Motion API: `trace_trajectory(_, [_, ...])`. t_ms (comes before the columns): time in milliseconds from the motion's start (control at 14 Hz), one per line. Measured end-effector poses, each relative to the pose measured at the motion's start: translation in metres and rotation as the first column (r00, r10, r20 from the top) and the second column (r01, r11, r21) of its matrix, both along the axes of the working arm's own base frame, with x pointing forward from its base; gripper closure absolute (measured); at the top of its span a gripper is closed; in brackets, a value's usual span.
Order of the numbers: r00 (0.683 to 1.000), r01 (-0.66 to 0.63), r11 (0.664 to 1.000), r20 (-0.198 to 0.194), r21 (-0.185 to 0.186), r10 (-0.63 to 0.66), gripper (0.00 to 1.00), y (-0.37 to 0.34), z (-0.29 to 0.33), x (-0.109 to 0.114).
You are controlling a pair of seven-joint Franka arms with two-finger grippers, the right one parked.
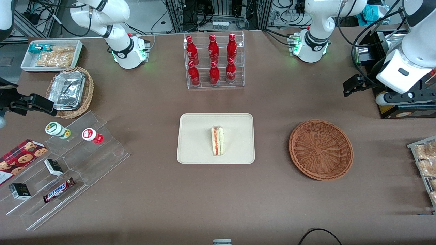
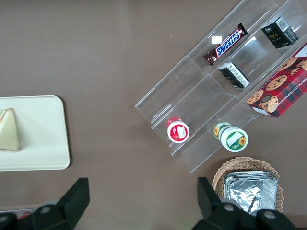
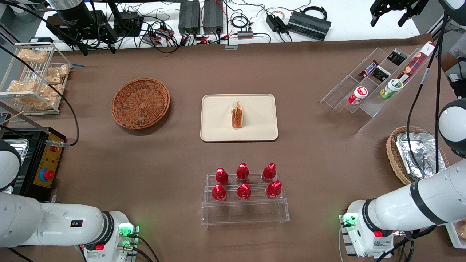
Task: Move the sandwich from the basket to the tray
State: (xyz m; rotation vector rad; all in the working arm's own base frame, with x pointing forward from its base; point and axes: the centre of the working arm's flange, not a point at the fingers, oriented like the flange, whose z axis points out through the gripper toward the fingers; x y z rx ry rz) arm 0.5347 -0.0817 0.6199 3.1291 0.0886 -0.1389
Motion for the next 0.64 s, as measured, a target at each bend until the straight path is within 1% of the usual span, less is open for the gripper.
trace_trajectory(357, [1.000,-0.026,1.000,0.005,-0.002,0.026,0.00,0.022,0.002,0.003])
trace_trajectory(643, [1.000,0.006,1.000,0.006,-0.005,-0.005,0.00,0.026,0.003,0.004])
